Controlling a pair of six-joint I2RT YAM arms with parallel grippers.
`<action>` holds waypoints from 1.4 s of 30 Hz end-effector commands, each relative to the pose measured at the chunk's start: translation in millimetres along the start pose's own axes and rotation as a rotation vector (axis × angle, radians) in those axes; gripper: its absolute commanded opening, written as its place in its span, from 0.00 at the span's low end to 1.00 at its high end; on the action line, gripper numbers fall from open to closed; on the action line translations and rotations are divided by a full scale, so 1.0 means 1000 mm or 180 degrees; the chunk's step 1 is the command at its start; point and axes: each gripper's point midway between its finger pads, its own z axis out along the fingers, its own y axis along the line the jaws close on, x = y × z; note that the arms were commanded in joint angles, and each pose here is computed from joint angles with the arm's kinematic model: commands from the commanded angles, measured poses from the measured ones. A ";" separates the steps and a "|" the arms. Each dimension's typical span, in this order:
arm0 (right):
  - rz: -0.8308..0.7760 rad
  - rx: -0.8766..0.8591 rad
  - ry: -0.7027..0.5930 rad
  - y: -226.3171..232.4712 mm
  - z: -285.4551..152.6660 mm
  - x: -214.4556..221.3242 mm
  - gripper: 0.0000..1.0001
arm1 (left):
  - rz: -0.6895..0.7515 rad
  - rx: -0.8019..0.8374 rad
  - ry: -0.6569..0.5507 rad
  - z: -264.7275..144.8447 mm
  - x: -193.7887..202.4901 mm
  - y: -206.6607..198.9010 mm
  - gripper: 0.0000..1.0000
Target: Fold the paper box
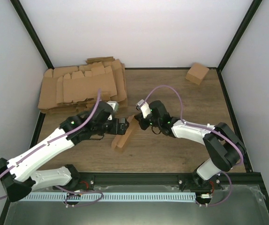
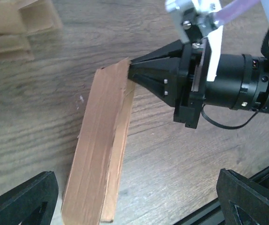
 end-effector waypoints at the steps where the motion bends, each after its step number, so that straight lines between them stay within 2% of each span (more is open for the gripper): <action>1: 0.0503 0.0541 0.0514 -0.010 0.001 0.045 0.01 | -0.0622 -0.0305 0.0045 -0.005 0.024 0.029 0.95; 5: 0.0985 0.0913 0.0579 -0.023 0.000 0.048 0.01 | -0.0848 -0.0357 0.0145 -0.004 0.041 0.035 0.94; 9: 0.1169 0.1074 0.0353 -0.021 -0.010 0.039 0.01 | -0.0919 -0.0457 0.0053 -0.011 0.047 0.039 0.88; 15: 0.1115 0.1061 0.0276 -0.015 -0.011 0.025 0.01 | -0.0774 -0.1024 -0.0108 -0.020 0.051 0.072 0.88; 19: 0.1038 0.1053 0.0273 -0.014 -0.011 0.019 0.01 | -0.0700 -0.1130 -0.0178 -0.012 0.051 0.080 0.74; 25: 0.0968 0.1052 0.0251 -0.014 -0.012 0.014 0.01 | -0.0574 -0.1362 -0.0277 -0.004 0.040 0.087 0.60; 31: 0.0897 0.1045 0.0216 -0.012 -0.013 0.008 0.01 | -0.0511 -0.1290 -0.0288 0.003 0.030 0.077 0.60; 38: 0.0738 0.1069 0.0108 -0.002 -0.019 -0.005 0.01 | -0.0618 -0.1067 -0.0482 -0.018 0.013 0.065 0.60; 42: 0.0746 0.1107 -0.0004 -0.002 -0.032 -0.015 0.01 | -0.0665 -0.0934 -0.0471 -0.025 0.014 0.059 0.60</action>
